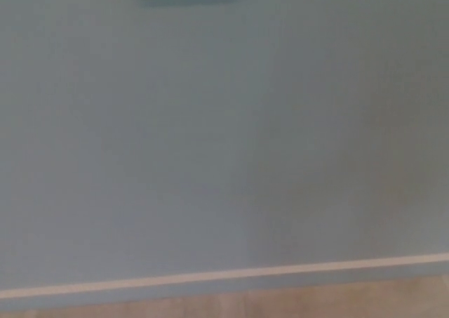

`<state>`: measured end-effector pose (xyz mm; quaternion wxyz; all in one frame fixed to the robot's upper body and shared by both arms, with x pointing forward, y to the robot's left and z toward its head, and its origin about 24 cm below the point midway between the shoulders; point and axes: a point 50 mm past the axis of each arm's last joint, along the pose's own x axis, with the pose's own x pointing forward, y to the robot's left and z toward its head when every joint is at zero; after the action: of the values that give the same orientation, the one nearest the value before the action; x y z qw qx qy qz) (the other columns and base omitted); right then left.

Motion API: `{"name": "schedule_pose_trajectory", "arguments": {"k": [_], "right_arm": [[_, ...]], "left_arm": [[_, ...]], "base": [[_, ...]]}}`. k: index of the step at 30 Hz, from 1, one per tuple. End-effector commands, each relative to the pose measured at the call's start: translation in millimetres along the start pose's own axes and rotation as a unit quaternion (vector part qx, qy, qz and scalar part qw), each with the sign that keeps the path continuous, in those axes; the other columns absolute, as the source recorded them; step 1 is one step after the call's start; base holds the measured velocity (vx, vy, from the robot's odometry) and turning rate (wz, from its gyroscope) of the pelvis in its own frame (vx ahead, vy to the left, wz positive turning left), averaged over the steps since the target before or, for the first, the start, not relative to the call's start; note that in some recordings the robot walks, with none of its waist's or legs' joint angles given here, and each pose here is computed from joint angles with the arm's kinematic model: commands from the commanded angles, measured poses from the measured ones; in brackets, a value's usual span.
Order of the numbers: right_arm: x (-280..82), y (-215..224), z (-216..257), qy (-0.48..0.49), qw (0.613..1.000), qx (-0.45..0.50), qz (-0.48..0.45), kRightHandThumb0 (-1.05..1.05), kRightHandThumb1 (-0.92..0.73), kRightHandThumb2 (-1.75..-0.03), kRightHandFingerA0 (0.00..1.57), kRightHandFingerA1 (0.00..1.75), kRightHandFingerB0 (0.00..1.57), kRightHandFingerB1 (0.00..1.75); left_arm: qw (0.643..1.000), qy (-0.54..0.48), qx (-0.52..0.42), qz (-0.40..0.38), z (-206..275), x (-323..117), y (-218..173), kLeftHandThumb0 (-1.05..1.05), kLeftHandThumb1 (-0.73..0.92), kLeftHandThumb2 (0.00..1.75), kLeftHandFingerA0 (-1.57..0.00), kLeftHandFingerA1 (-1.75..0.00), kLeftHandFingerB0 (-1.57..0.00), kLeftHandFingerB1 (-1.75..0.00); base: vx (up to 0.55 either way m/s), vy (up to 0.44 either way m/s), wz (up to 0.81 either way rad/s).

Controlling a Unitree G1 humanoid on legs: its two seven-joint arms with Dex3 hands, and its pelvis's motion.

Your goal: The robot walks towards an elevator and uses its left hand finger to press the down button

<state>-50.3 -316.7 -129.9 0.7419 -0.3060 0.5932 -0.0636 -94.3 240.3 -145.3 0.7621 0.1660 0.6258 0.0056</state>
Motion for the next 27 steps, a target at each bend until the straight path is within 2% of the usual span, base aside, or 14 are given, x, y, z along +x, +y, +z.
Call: {"name": "schedule_pose_trajectory", "arguments": {"k": [1, 9, 17, 18, 21, 22, 27], "right_arm": [[-0.5, -3.1, 0.1, -0.01, 1.0, -0.007, -0.006, -0.49, -0.43, -0.79, 0.68, 0.67, 0.46, 0.51], [-0.4, -2.3, 0.7, -0.011, 1.0, -0.004, -0.006, -0.49, -0.43, -0.8, 0.68, 0.67, 0.46, 0.51], [-1.4, -3.6, -0.4, -0.013, 1.0, 0.003, -0.018, -0.5, -0.44, -0.8, 0.71, 0.68, 0.47, 0.51], [-1.6, -3.9, -0.5, -0.015, 1.0, -0.001, -0.021, -0.45, -0.54, -0.57, 0.74, 0.61, 0.56, 0.38], [-1.8, -3.6, -0.7, -0.015, 1.0, -0.003, -0.022, -0.45, -0.54, -0.57, 0.74, 0.61, 0.56, 0.38], [-2.0, -3.5, -1.1, -0.015, 1.0, -0.006, -0.021, -0.5, -0.44, -0.81, 0.67, 0.67, 0.48, 0.52], [-1.5, -3.8, -0.7, -0.014, 1.0, -0.007, -0.021, -0.53, -0.45, -0.81, 0.66, 0.66, 0.48, 0.51]], "left_arm": [[1.0, 0.003, -0.001, 0.008, -1.4, -0.2, 6.0, -0.42, 0.74, 0.62, -0.56, -0.67, -0.52, -0.43], [1.0, -0.003, -0.012, 0.007, 1.3, 0.5, 6.8, -0.44, 0.74, 0.62, -0.54, -0.65, -0.5, -0.44], [0.999, 0.007, -0.036, 0.008, 2.0, 3.1, 7.4, -0.44, 0.71, 0.61, -0.58, -0.65, -0.54, -0.44], [1.0, 0.007, -0.029, 0.005, 1.3, 2.8, 7.6, -0.46, 0.72, 0.62, -0.56, -0.64, -0.52, -0.44], [1.0, 0.007, -0.026, 0.004, 1.2, 2.8, 8.1, -0.46, 0.72, 0.62, -0.56, -0.64, -0.52, -0.44], [1.0, 0.005, -0.02, 0.003, 1.2, 2.4, 7.7, -0.45, 0.74, 0.62, -0.54, -0.62, -0.5, -0.43], [1.0, 0.0, -0.03, 0.006, 0.7, 0.9, 6.1, -0.43, 0.72, 0.61, -0.55, -0.64, -0.52, -0.44]], "base": [[0.15, -0.178, 0.09], [0.13, 0.008, -0.08], [0.17, 0.266, -0.04], [0.1, 0.119, 0.06], [0.05, 0.06, 0.06], [0.0, 0.0, 0.0], [0.12, -0.093, 0.03]]}}
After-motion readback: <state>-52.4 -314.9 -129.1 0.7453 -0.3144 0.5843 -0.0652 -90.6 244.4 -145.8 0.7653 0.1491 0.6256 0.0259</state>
